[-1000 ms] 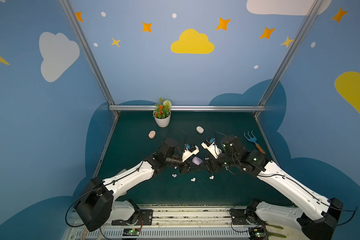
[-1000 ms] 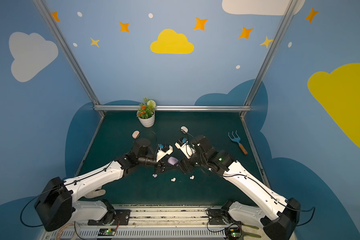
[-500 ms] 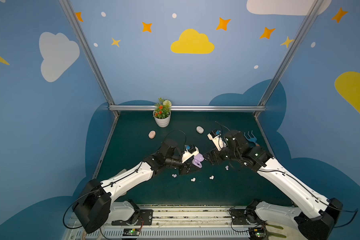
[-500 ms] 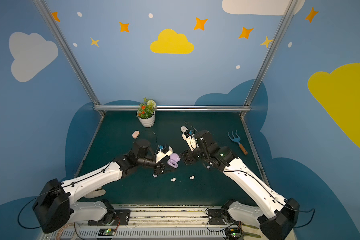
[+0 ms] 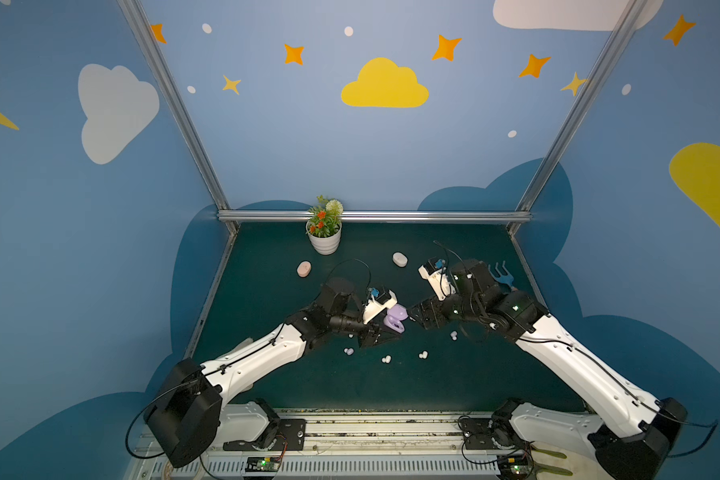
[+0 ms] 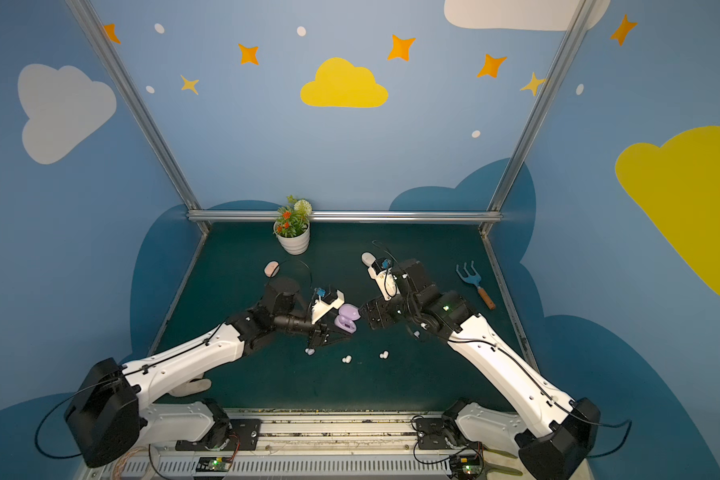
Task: Insert the wireless bluetooth earbuds into the charging case
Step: 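Move the right gripper over a lavender earbud on the table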
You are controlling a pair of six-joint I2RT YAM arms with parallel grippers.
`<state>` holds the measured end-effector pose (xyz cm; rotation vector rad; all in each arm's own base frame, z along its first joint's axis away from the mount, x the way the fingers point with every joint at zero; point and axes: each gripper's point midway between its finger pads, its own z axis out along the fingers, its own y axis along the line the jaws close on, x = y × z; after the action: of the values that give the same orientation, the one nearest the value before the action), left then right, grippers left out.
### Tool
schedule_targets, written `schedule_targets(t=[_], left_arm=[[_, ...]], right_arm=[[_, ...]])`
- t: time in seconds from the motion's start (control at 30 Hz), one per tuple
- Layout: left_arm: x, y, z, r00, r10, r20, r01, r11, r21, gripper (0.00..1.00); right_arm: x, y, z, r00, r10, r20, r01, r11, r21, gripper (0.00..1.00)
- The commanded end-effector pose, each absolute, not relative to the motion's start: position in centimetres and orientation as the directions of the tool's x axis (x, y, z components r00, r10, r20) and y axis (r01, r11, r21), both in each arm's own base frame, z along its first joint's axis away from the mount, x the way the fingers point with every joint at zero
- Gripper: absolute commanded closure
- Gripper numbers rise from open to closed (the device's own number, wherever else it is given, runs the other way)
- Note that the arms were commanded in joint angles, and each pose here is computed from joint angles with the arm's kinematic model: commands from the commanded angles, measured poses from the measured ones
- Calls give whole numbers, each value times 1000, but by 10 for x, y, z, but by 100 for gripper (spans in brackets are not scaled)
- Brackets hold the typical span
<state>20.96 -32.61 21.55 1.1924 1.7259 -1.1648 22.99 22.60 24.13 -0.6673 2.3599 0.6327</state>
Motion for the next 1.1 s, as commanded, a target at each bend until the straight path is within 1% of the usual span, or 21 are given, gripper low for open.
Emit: schedule_targets(t=[0.0, 0.13, 0.27, 0.33, 0.5, 0.6, 0.7, 0.8, 0.93, 1.07], left_arm=[[215, -318, 230, -291, 237, -927, 950, 183, -252, 78], [216, -314, 233, -277, 232, -932, 952, 199, -233, 78], [217, -314, 238, -270, 222, -937, 954, 192, -229, 78], [218, -315, 238, -269, 215, -939, 954, 191, -229, 78], [218, -315, 236, -268, 213, -940, 954, 194, -228, 78], [217, -315, 235, -270, 211, -940, 954, 193, -231, 78], [217, -315, 235, -270, 206, -940, 953, 193, -232, 78], [217, -315, 235, -271, 205, -941, 954, 189, -233, 78], [217, -315, 236, -267, 205, -942, 955, 184, -231, 78], [217, -315, 236, -265, 205, -942, 956, 183, -229, 78]], right_arm=[[222, 215, 254, -749, -225, -623, -522, 780, 346, 17], [230, 190, 238, -837, -88, -540, -350, 846, 403, 17], [240, 157, 202, -916, 97, -389, -81, 905, 417, 17], [242, 147, 185, -933, 150, -328, 10, 921, 390, 17], [248, 121, 145, -940, 281, -192, 228, 939, 258, 18], [255, 111, 123, -928, 343, -144, 308, 926, 217, 20], [261, 108, 101, -913, 395, -103, 367, 904, 219, 23], [266, 104, 83, -901, 425, -90, 402, 893, 202, 31], [270, 98, 67, -894, 440, -80, 425, 892, 156, 37], [273, 93, 50, -891, 450, -66, 439, 889, 126, 48]])
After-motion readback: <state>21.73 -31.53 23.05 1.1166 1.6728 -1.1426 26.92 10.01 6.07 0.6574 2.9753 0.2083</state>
